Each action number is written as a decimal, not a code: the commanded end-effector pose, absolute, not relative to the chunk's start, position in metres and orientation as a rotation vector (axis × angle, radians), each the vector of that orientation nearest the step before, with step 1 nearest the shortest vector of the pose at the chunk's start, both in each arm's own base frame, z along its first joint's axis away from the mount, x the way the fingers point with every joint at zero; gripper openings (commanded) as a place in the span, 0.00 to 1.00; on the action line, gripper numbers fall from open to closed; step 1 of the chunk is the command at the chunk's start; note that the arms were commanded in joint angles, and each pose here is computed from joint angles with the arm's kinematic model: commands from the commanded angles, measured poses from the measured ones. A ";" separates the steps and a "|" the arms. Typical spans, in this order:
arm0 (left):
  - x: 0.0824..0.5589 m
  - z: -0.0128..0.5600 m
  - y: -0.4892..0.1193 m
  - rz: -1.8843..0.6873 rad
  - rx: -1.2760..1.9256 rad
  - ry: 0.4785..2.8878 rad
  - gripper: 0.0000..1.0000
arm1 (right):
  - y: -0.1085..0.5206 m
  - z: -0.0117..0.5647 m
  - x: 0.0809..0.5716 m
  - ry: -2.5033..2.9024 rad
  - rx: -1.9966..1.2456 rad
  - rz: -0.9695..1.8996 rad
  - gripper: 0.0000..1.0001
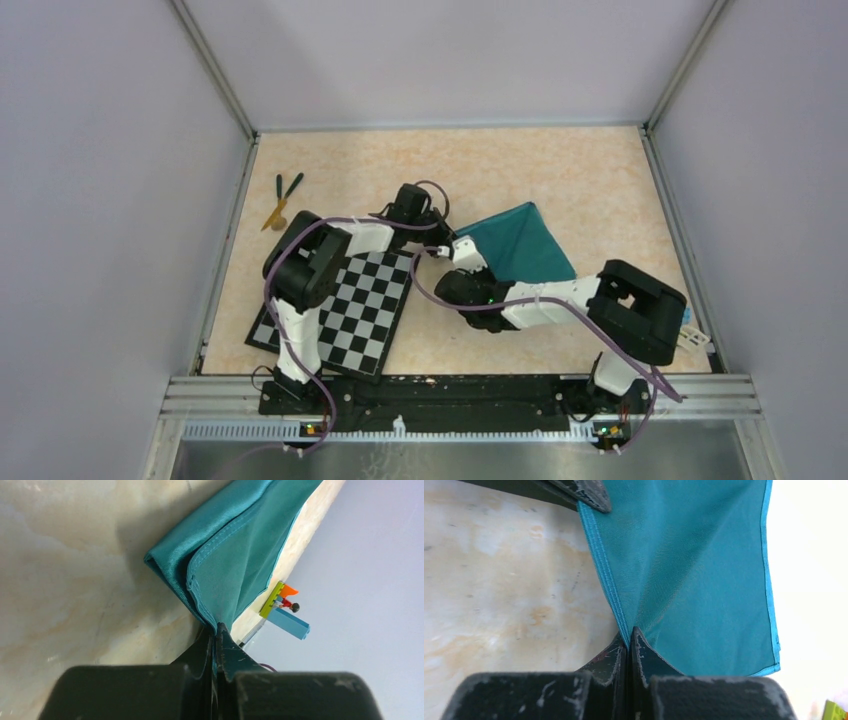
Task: Fold the napkin into a case and place the utensils inside
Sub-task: Pick up the upper triangle-folded napkin from the center of the board, then turn over the upper triangle folded napkin at the center of the board.
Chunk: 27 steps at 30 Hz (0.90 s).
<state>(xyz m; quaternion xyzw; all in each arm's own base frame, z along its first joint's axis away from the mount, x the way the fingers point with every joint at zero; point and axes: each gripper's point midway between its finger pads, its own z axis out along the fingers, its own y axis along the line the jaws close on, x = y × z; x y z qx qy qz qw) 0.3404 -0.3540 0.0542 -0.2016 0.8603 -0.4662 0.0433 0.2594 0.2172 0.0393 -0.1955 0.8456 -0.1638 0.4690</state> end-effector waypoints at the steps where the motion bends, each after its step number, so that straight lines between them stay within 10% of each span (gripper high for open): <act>1: 0.366 0.107 -0.335 -1.237 -0.487 2.529 0.00 | 0.259 0.071 0.246 2.136 -0.538 -0.110 0.00; 15: 0.320 0.246 -0.283 -0.831 -0.351 2.198 0.00 | 0.360 0.192 0.124 1.977 -0.614 1.638 0.00; 27: 0.359 0.144 -0.462 -0.800 0.023 2.449 0.00 | 0.222 0.074 0.182 2.419 -0.003 1.290 0.00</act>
